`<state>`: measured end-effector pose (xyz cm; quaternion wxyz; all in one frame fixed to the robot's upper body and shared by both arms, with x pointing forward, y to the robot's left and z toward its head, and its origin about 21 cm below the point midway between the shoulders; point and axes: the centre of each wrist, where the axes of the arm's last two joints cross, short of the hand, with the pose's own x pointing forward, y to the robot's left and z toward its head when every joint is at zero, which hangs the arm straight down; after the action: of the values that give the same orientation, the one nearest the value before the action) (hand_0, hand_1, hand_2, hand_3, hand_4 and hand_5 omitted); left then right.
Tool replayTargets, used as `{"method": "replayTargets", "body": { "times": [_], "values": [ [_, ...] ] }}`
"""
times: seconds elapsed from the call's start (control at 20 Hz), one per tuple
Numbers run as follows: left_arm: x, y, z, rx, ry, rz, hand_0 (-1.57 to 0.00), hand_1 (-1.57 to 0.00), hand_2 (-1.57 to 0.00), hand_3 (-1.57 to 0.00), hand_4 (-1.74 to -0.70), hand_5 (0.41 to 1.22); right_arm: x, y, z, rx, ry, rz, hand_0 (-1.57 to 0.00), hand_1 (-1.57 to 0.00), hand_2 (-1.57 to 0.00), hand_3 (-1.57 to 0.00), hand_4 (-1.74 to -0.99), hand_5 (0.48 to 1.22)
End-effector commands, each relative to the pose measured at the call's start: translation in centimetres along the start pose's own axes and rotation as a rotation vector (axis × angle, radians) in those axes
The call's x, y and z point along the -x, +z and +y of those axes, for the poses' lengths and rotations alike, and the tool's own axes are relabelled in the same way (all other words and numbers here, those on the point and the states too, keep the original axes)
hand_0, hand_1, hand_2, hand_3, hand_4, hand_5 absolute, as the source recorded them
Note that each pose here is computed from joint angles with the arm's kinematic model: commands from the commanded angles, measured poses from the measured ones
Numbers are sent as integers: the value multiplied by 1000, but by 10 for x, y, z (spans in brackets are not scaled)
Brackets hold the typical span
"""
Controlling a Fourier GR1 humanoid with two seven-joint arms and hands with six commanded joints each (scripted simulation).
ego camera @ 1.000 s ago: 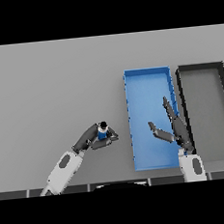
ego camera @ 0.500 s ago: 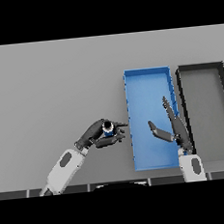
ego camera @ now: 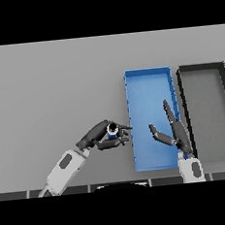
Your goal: Pick up the blue pipe and place it into the blue bin.
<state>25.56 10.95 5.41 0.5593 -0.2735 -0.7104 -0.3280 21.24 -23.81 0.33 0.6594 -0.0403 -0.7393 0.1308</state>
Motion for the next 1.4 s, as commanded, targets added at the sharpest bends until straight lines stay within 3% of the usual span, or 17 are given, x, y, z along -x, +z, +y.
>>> {"method": "replayTargets", "body": {
  "times": [0.0,0.15,0.3,0.5,0.6,0.75,1.0,1.35],
  "values": [
    [1,0,4,-5,-3,12,-1569,-1569,-1569,-1443,-1730,1219,1,3,1,7,-7,4,1,1,1,1,-1178,629],
    [1,0,3,-1,-8,11,-1570,-1570,-1570,-1443,-1731,1220,3,10,4,17,-20,-4,1,1,1,1,-1209,623],
    [4,3,2,-3,-11,22,-1570,-1571,-1571,-1438,-1731,1220,3,5,3,10,-40,-17,1,1,1,1,-1191,619],
    [3,-2,4,4,-13,11,-1571,-1571,-1571,-1440,-1731,1221,-33,1,-13,-136,-175,-120,1,1,1,1,-1203,573],
    [1,-7,5,3,-21,19,-1571,-1571,-1571,-1440,-1730,1221,-54,-6,-26,-247,-172,-149,1,1,1,1,-1232,550],
    [2,-2,5,6,-18,24,-1571,-1571,-1571,-1440,-1731,1221,-90,-15,-24,-402,-115,-194,1,1,1,1,-1274,518],
    [5,-2,5,0,-28,41,-1571,-1571,-1571,-1437,-1732,1221,-137,-35,-7,-609,-59,-259,1,1,1,1,-1297,522],
    [5,-5,8,17,-21,29,-1571,-1571,-1571,-1441,-1731,1221,-166,-59,23,-805,25,-313,1,1,1,1,-1282,530]
  ]
}}
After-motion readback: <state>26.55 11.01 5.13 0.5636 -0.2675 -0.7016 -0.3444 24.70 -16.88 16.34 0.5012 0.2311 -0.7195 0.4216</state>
